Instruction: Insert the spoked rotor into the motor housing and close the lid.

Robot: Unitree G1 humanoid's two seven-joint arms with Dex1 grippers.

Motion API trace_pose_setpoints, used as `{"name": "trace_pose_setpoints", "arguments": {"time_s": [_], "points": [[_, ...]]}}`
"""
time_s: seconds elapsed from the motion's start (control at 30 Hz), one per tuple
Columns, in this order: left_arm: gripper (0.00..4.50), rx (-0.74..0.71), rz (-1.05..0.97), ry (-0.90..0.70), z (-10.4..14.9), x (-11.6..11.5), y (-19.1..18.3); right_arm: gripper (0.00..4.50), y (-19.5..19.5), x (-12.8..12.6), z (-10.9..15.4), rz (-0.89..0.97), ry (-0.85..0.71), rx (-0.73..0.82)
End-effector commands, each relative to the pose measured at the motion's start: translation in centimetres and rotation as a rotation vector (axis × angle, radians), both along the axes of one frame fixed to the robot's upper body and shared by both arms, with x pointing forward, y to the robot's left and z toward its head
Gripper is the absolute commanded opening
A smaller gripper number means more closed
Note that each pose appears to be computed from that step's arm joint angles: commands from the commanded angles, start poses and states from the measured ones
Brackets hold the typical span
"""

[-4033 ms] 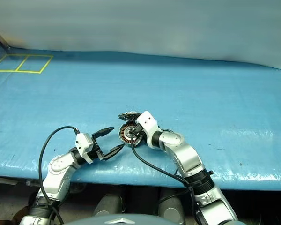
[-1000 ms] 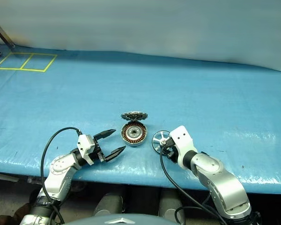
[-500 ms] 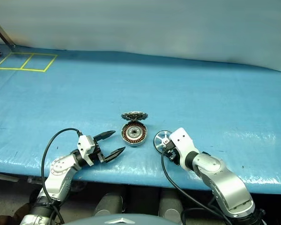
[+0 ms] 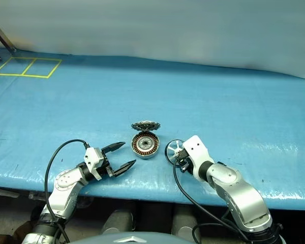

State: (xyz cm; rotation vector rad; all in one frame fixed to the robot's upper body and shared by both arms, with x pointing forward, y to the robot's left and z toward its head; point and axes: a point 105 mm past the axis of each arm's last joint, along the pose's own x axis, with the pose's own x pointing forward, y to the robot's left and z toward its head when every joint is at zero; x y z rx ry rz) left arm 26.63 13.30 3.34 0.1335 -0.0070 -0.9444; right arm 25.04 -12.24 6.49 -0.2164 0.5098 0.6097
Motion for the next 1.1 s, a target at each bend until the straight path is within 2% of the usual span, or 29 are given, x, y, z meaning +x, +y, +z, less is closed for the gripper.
{"name": "trace_pose_setpoints", "arguments": {"time_s": [0.03, 0.23, 0.3, 0.47, 1.1], "points": [[4.50, -0.014, -0.007, -0.026, 0.6, 0.0, 0.0, 1.23, 1.2, -0.1, 2.3, 0.063, -0.075, 0.120], [4.50, -0.054, -0.044, -0.018, 1.0, -0.1, -0.3, 1.23, 3.6, -1.2, 4.8, 0.215, -0.109, 0.347], [4.50, -0.063, -0.050, -0.017, 1.1, 0.0, -0.3, 1.23, 3.9, -1.2, 4.8, 0.239, -0.102, 0.369], [4.50, -0.065, -0.068, -0.011, 1.1, 0.0, -0.5, 1.23, 4.4, -0.4, 4.1, 0.256, -0.089, 0.354], [4.50, -0.082, -0.087, 0.030, 0.8, -0.4, -0.6, 1.23, 6.6, 1.9, 4.9, 0.384, -0.164, 0.208]]}}
